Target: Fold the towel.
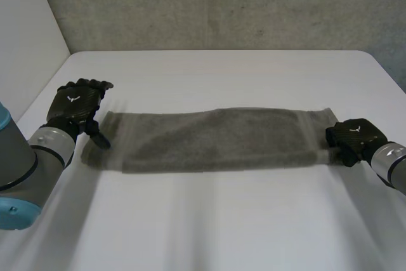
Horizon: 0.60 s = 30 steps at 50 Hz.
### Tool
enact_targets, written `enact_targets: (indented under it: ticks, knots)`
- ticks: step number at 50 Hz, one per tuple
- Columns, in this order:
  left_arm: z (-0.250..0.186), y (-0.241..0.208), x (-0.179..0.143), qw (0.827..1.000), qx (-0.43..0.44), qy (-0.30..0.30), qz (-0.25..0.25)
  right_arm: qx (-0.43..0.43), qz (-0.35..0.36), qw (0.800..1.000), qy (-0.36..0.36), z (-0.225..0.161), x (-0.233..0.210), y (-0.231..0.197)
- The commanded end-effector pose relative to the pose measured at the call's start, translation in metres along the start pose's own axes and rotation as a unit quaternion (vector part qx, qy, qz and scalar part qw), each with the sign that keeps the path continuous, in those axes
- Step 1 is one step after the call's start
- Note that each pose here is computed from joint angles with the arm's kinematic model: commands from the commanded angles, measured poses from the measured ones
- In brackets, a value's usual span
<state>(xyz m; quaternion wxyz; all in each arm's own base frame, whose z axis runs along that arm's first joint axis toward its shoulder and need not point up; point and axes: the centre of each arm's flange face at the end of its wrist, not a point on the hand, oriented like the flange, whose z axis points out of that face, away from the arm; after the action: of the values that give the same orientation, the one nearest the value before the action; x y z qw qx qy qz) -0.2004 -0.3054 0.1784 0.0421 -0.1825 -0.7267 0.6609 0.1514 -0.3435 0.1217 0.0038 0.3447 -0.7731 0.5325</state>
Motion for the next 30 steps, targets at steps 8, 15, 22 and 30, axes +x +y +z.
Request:
enact_targets:
  ticks: [8,15,22,30]
  knots:
    - [0.000,-0.002,-0.002,1.000,0.003,-0.005,-0.001,-0.063,-0.047,0.988,0.130,0.001,0.062,0.012]
    - [-0.001,-0.012,-0.006,1.000,0.018,-0.010,0.001,-0.088,-0.167,0.959,0.210,-0.011,0.098,-0.008]
    - [0.002,-0.025,-0.007,0.999,0.039,-0.014,0.004,0.069,-0.170,0.963,0.199,-0.022,0.037,-0.109]
    - [0.003,-0.045,0.005,0.997,0.073,0.002,-0.011,0.255,-0.184,0.948,0.058,-0.047,-0.122,-0.178]
